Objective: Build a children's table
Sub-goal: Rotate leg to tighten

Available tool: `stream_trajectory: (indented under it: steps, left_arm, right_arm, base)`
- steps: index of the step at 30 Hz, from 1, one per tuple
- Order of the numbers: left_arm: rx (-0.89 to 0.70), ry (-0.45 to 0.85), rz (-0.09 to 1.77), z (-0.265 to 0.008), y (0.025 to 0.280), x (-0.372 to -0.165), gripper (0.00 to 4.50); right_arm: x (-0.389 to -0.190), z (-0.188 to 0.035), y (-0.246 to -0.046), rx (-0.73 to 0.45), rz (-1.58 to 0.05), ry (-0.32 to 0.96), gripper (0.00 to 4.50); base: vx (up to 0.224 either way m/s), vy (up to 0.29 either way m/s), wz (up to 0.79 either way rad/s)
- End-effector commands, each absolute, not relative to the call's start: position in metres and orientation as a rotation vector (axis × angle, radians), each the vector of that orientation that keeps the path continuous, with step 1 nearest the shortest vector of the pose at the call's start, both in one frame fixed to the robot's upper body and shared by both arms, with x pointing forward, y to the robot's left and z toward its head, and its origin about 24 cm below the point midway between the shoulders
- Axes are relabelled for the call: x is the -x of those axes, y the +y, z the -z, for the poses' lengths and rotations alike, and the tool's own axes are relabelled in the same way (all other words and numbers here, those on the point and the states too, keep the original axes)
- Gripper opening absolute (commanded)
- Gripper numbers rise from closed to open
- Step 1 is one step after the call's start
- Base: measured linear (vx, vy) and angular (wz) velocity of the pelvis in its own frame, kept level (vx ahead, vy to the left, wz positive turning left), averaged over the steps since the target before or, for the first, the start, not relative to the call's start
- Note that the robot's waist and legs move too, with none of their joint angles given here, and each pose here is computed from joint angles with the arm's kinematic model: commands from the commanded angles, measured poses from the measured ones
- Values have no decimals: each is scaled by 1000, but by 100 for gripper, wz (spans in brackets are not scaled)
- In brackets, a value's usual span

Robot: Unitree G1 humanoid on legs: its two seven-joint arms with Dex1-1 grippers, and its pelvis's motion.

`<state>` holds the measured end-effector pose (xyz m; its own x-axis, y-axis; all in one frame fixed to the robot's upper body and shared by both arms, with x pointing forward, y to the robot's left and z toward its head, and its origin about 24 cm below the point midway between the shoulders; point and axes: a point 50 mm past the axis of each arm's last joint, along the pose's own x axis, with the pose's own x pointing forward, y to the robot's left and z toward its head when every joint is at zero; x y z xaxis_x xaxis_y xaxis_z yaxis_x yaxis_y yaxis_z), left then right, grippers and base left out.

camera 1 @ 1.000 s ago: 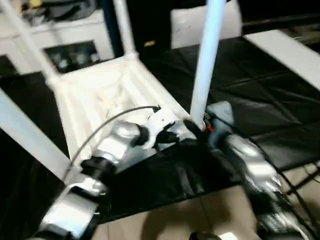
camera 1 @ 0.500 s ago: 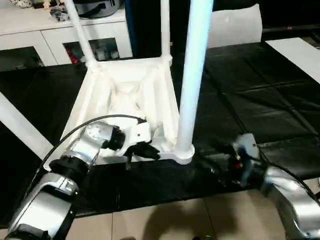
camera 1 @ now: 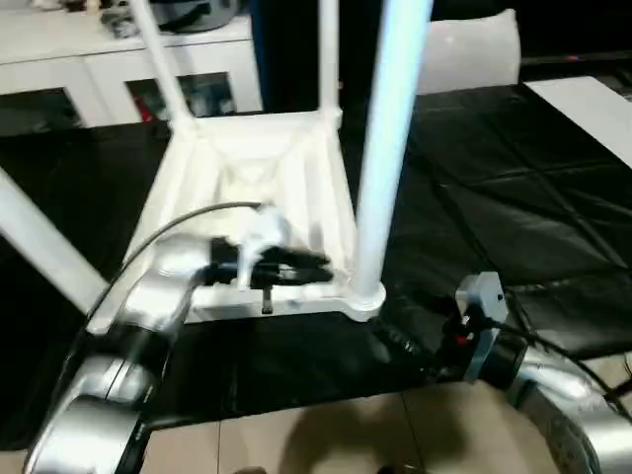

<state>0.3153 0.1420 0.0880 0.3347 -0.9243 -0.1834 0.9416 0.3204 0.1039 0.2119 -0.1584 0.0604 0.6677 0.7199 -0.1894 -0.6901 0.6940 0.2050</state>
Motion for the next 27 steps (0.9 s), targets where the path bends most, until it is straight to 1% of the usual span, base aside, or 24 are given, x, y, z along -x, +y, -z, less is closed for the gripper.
stream_trajectory:
  steps: [1,2,3,4,6,7,10,13,17,19,22,27]
  left_arm:
    - [-166,70,1088,-101,154,-313,131]
    - [-136,67,1021,-102,157,-308,142]
    - [-136,67,1021,-102,157,-308,154]
    - [-57,72,891,-95,159,-290,154]
    - [-20,77,842,-91,158,-281,154]
    - [67,86,713,-80,153,-266,154]
    - [88,80,543,-67,151,-257,154]
    - [104,90,443,-66,152,-252,154]
    - [106,95,397,-69,153,-248,154]
    - [70,124,388,-66,154,-244,154]
    - [61,107,369,-67,152,-242,154]
    - [118,100,377,-70,150,-236,154]
  right_arm:
    - [-212,-67,-154,-143,-755,249,450]
    - [-212,-67,-153,-156,-736,250,450]
    - [-212,-67,-153,-156,-736,250,450]
    - [-212,-66,-149,-144,-700,256,450]
    - [-212,-65,-148,-130,-683,258,450]
    - [-214,-62,-146,-110,-668,271,450]
    - [-217,-63,-140,-107,-699,251,450]
    - [-219,-68,-137,-115,-705,214,450]
    - [-220,-69,-136,-114,-699,210,450]
    - [-222,-68,-135,-102,-709,204,450]
    - [-223,-68,-134,-81,-729,204,450]
    - [-224,-66,-134,-73,-741,216,450]
  base:
    - [0,0,0]
    - [0,0,0]
    - [0,0,0]
    - [0,0,0]
    - [0,0,0]
    - [0,0,0]
    - [0,0,0]
    - [0,0,0]
    - [0,0,0]
    - [0,0,0]
    - [2,-12,12]
    - [47,-122,63]
